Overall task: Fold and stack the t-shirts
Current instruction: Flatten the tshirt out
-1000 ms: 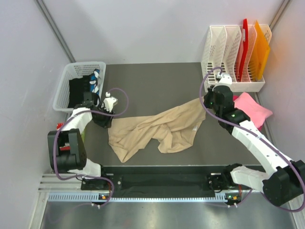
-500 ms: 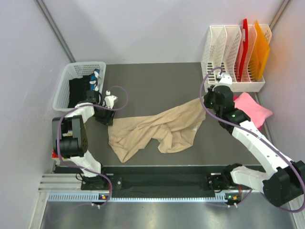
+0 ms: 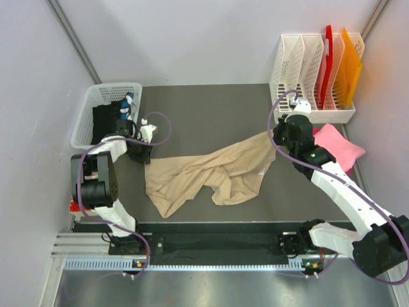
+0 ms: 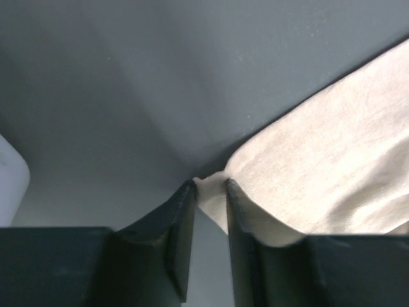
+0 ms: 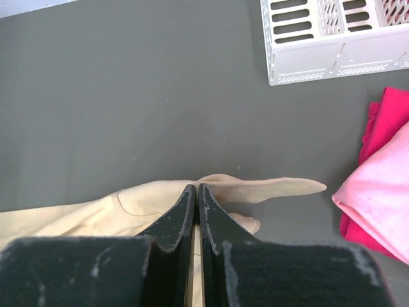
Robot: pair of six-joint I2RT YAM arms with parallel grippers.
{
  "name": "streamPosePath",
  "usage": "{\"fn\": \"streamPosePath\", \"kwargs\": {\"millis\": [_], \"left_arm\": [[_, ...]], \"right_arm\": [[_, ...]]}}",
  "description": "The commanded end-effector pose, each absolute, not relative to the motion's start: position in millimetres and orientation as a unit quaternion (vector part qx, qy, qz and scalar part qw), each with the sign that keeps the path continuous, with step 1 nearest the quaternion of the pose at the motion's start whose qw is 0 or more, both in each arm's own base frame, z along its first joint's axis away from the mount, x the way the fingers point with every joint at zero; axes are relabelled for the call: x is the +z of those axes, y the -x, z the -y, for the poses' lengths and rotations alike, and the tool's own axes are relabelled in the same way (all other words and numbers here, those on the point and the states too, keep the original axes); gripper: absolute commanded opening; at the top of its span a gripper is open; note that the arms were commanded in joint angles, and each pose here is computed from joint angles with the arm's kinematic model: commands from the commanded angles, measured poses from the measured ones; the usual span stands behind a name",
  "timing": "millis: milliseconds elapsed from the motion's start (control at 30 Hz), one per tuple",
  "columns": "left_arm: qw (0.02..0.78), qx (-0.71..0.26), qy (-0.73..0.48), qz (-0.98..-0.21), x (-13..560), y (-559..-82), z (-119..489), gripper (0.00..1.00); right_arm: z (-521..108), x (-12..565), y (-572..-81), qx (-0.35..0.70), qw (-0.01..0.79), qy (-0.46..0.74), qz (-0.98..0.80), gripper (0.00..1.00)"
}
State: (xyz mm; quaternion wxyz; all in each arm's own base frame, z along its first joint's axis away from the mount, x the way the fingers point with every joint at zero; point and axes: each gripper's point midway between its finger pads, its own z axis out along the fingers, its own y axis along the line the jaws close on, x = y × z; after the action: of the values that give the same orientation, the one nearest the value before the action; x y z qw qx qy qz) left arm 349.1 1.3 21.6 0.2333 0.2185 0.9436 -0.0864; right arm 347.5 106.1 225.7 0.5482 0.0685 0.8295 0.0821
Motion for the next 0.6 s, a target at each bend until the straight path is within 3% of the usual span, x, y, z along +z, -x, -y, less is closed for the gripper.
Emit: {"fn": "streamPosePath", "kwargs": {"millis": [0,267,433,567], "left_arm": [[0.236,-0.105,-0.218,-0.941,17.9,-353.3,3.5,0.25],[0.256,-0.111,-0.213,-0.936,35.3,-359.0,7.0,0.0],[0.301,-0.11,-0.206,-0.925,77.3,-365.1,10.9,0.0],[0.395,-0.089,-0.196,-0.893,163.7,-360.9,12.0,0.0]], "right_arm": [[-110.2,238.5,-352.9,0.092,0.568,-0.066,-0.815,0.0],[-110.1,238.1,-352.2,0.093,0.568,-0.067,-0.815,0.0],[-113.3,243.7,-348.9,0.101,0.574,-0.065,-0.81,0.0],[-118.5,274.4,-333.6,0.127,0.599,-0.056,-0.789,0.0]]}}
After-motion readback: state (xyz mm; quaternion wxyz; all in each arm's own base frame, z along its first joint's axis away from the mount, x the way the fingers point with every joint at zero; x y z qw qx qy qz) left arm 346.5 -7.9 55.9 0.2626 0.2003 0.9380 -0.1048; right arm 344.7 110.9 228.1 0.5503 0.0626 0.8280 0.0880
